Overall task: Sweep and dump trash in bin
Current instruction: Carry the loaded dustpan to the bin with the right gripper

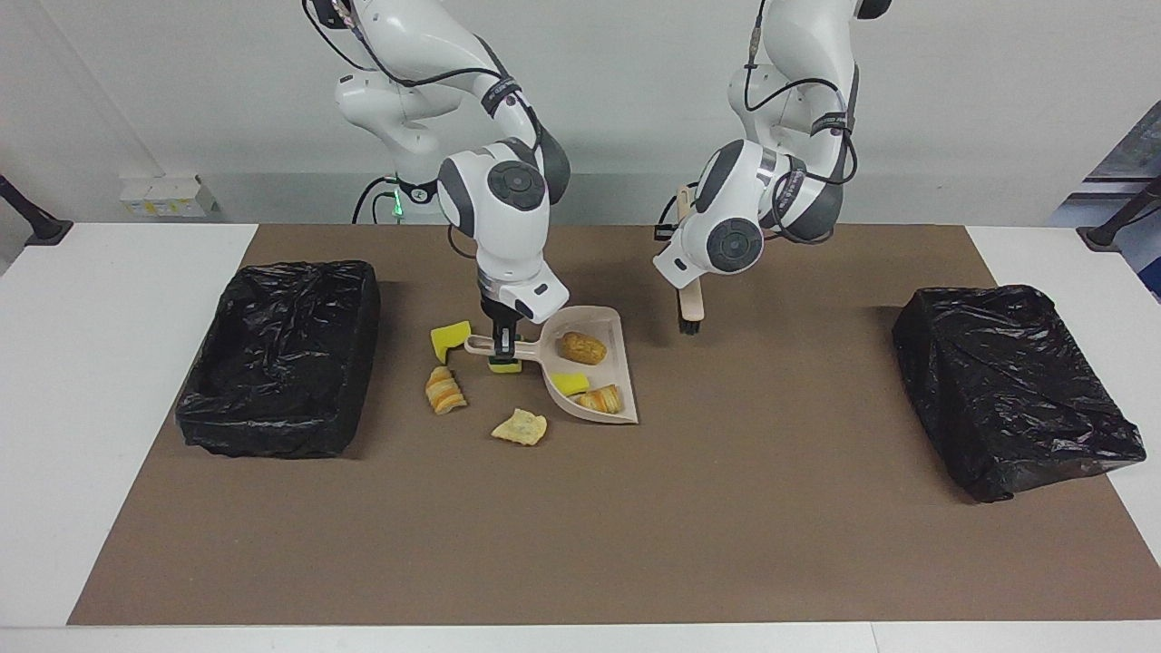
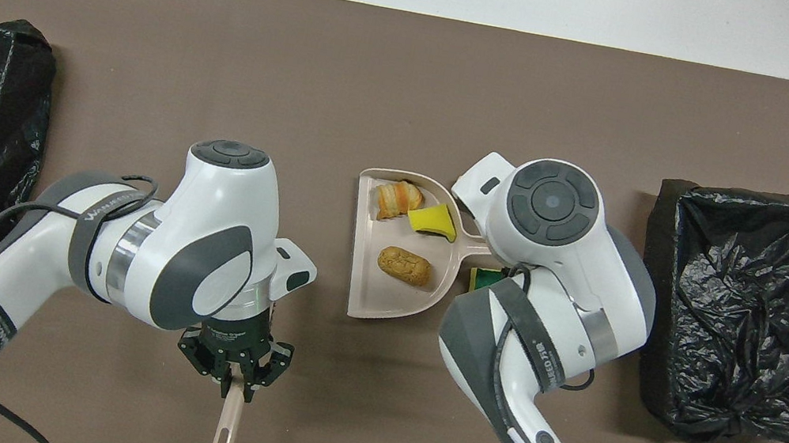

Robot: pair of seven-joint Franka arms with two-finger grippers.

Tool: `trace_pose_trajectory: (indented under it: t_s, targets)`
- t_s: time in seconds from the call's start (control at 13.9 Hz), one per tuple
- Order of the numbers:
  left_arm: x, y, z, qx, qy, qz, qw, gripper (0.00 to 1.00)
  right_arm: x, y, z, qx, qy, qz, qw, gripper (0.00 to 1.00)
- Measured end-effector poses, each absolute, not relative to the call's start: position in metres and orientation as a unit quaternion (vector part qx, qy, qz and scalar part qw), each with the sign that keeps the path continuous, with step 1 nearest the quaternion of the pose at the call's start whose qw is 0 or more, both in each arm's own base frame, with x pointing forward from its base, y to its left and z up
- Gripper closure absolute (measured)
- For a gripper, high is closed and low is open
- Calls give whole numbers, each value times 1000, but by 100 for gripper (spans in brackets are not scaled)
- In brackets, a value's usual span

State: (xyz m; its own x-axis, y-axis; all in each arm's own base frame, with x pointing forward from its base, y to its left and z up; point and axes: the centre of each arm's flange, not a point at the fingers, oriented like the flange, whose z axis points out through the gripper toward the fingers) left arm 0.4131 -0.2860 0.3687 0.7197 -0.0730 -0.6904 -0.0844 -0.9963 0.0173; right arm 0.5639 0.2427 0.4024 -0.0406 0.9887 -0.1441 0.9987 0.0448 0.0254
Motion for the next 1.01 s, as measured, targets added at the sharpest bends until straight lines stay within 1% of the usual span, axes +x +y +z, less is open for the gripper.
trace_pose_trajectory:
  t_s: [0.22, 0.43, 0.65, 0.79, 1.01]
  targets:
    - [389, -306, 360, -935, 53, 350, 14, 73, 576, 208, 426, 701, 712, -16, 37, 68]
    - [346, -343, 362, -939, 47, 338, 42, 73, 589, 160, 449, 697, 716, -3, 23, 68]
    - [309, -363, 358, -942, 26, 334, 28, 73, 590, 121, 468, 697, 717, -4, 15, 68]
    - [296, -361, 354, -944, 16, 328, 27, 73, 589, 89, 485, 696, 718, -7, 12, 68]
    - [294, -353, 342, -942, 8, 334, 33, 73, 588, 38, 512, 694, 720, -12, 9, 68]
